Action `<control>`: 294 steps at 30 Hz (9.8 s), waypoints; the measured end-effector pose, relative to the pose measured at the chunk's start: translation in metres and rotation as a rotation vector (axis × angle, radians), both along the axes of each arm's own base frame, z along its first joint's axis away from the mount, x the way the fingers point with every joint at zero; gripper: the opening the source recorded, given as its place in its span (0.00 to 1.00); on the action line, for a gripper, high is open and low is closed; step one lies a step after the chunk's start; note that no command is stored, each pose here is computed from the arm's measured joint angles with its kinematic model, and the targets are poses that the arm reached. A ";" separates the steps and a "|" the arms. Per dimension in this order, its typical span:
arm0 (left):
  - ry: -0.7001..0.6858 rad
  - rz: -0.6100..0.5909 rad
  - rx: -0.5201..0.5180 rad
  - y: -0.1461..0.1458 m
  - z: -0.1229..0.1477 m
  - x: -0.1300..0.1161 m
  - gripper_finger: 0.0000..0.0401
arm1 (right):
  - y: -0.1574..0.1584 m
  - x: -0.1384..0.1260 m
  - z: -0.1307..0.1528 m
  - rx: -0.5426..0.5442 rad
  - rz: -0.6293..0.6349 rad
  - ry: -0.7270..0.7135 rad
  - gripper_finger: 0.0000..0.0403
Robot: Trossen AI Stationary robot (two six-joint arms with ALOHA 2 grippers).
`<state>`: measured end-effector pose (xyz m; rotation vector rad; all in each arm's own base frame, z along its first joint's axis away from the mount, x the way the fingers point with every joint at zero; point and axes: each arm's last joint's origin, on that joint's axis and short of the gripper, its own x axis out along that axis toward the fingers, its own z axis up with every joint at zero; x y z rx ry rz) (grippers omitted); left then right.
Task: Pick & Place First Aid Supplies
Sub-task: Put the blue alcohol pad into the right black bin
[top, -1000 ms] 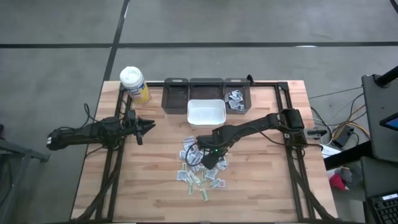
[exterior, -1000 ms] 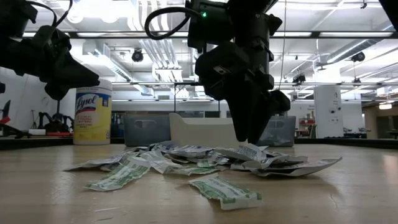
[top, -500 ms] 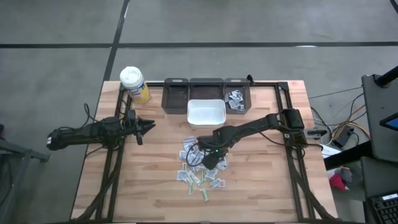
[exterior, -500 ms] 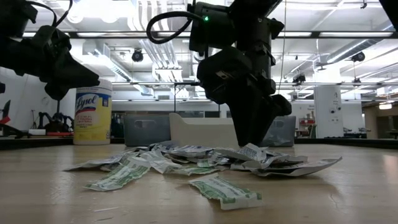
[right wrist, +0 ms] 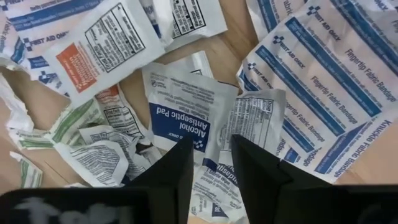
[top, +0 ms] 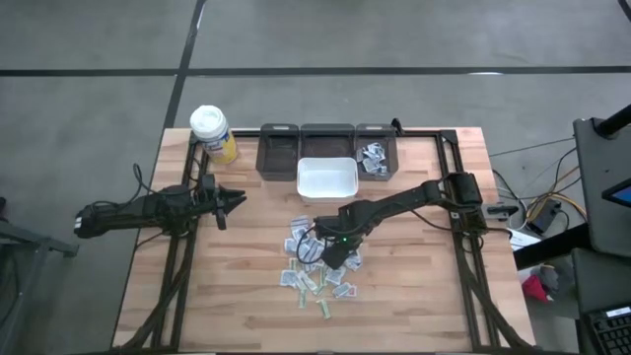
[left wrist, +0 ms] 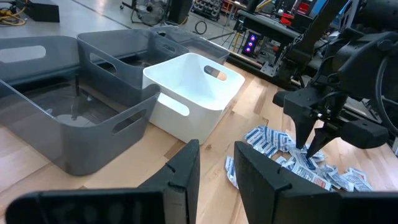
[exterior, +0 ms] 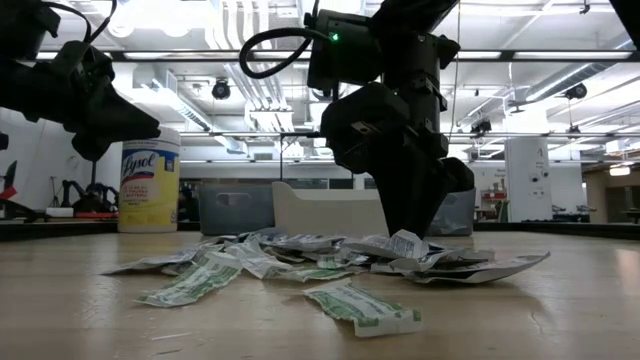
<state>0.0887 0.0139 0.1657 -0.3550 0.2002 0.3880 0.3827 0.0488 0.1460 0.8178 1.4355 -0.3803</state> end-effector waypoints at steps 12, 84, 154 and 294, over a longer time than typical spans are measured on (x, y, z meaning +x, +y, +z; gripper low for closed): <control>0.000 0.001 0.000 0.000 0.000 0.000 0.24 | 0.000 -0.001 0.000 -0.004 -0.005 0.009 0.06; -0.001 0.000 0.000 0.000 0.000 0.000 0.24 | -0.229 -0.078 0.130 -0.547 -0.642 0.216 0.02; -0.001 0.000 0.000 0.000 0.000 0.000 0.24 | -0.057 -0.035 0.107 -0.239 -0.122 0.216 0.28; 0.000 0.000 0.000 0.000 0.000 0.000 0.24 | -0.015 -0.013 -0.010 -0.080 0.068 -0.035 0.41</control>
